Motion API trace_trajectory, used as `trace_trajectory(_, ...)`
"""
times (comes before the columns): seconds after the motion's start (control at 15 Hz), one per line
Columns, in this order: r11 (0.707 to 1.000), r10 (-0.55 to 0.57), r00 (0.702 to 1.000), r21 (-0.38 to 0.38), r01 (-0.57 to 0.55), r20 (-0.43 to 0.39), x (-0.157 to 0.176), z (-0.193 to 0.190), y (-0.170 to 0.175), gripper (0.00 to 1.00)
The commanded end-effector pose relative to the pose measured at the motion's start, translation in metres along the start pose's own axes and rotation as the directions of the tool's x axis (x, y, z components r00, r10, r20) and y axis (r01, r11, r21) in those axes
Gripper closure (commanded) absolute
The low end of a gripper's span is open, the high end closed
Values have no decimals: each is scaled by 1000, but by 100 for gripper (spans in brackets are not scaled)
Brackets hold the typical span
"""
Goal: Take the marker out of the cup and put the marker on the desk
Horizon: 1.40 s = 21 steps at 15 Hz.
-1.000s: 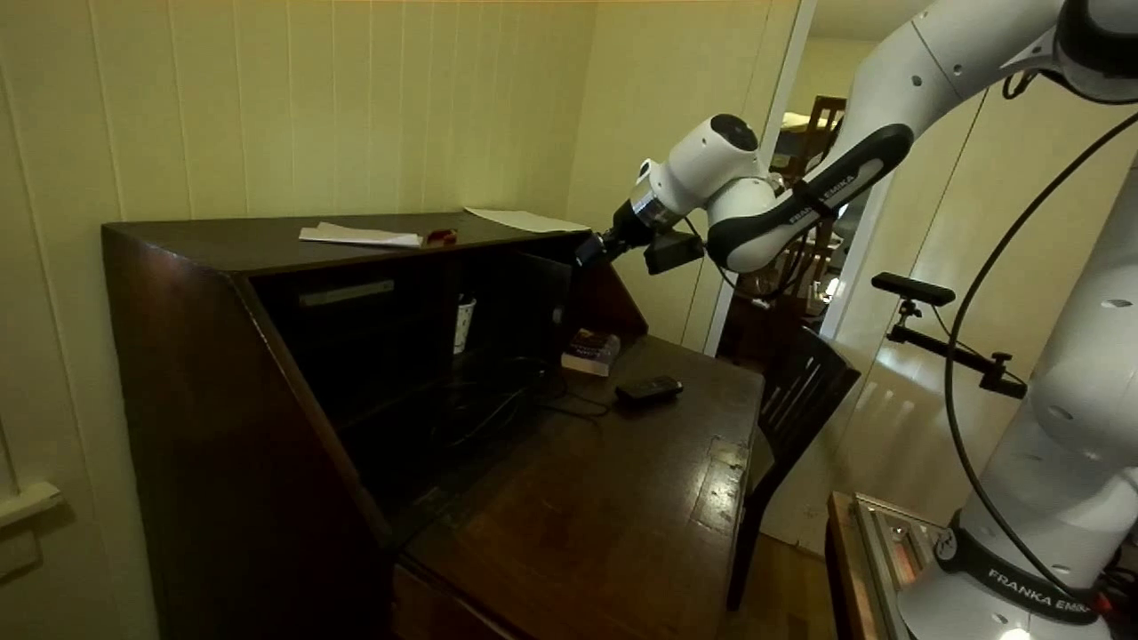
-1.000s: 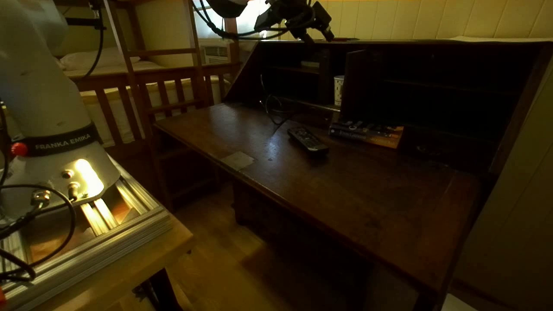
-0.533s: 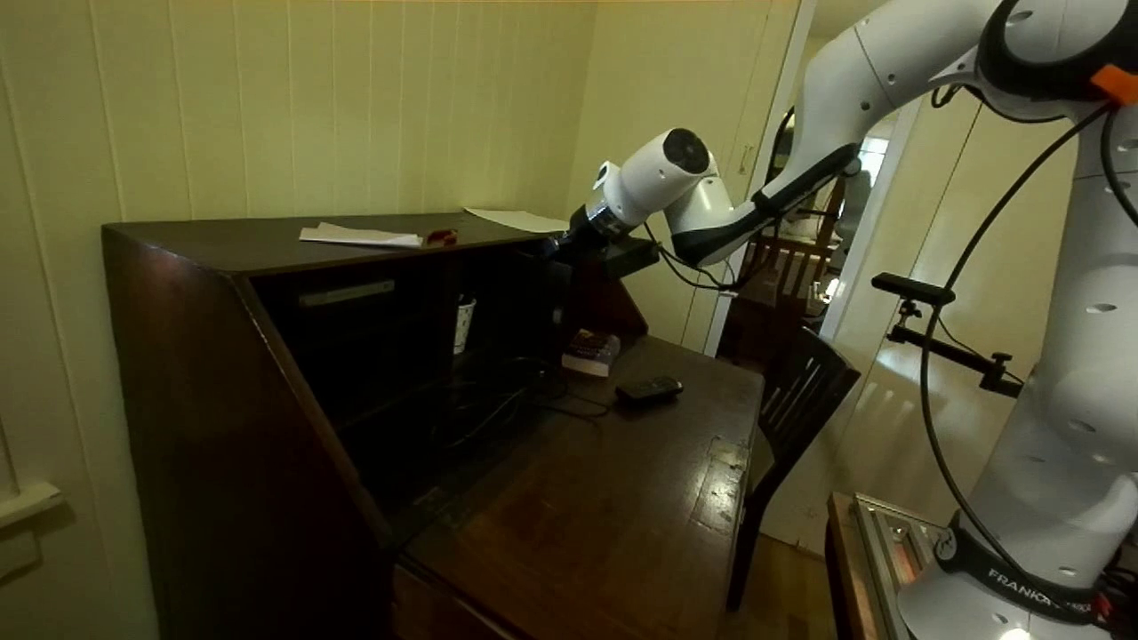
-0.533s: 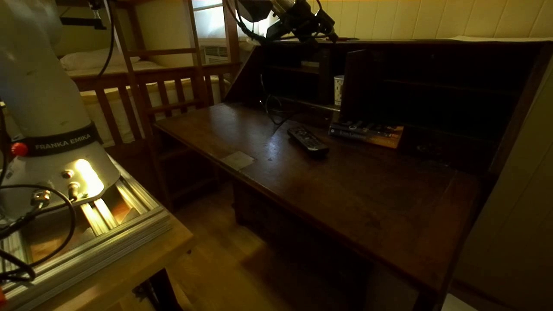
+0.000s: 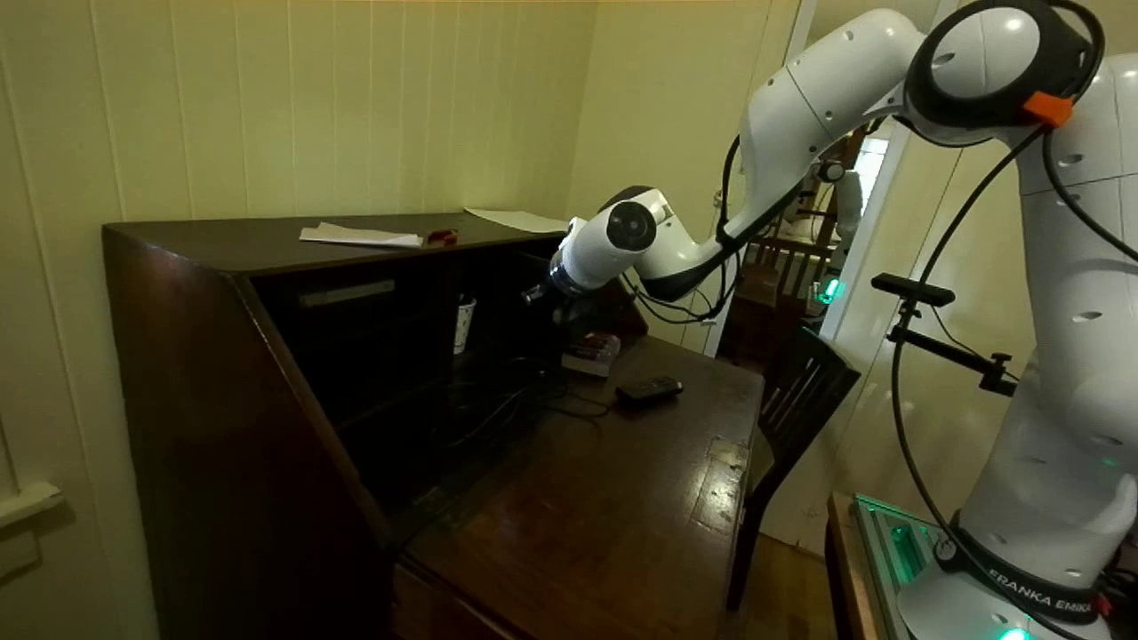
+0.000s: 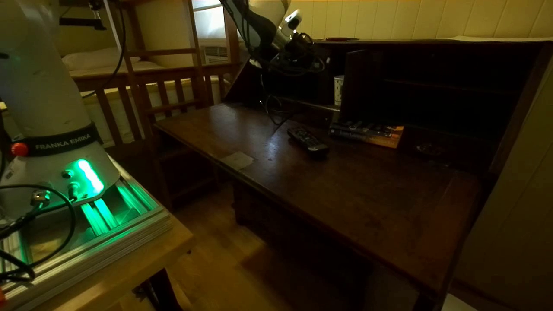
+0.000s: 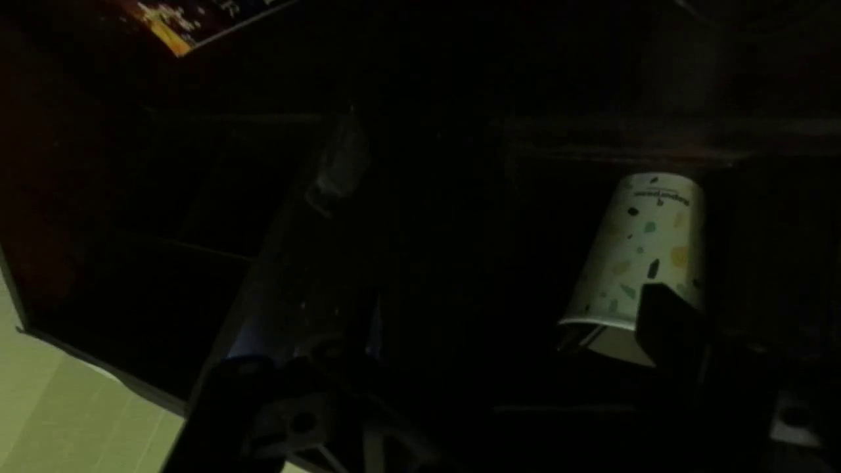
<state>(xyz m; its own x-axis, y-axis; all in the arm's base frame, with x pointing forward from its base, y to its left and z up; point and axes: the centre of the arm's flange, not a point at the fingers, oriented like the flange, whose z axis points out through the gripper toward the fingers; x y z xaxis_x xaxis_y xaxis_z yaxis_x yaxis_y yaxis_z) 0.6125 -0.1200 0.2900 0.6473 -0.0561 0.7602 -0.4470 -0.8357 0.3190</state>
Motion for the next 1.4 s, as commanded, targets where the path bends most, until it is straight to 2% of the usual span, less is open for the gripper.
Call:
trace_trajectory(0.0, 1000, -1, 1000, 1, 1, 11, -5, 4, 0, 0)
trace_trajectory(0.13, 989, -23, 999, 144, 17, 41, -5, 2, -1, 0)
trace_trajectory(0.2, 981, -7, 999, 195, -3, 52, 2, -2, -3, 0)
trace_trajectory(0.27, 977, -1, 998, 212, -11, 60, 5, -5, -5, 0)
trace_trajectory(0.33, 987, -4, 999, 162, -4, 43, -8, -6, -7, 0)
trace_trajectory(0.6, 981, -3, 999, 192, -6, 45, -4, -8, -6, 0)
trace_trajectory(1.0, 981, 54, 997, 188, -43, -56, 52, 11, -12, 0)
trace_trajectory(1.33, 986, 63, 997, 160, -54, -52, 87, 39, -14, 0)
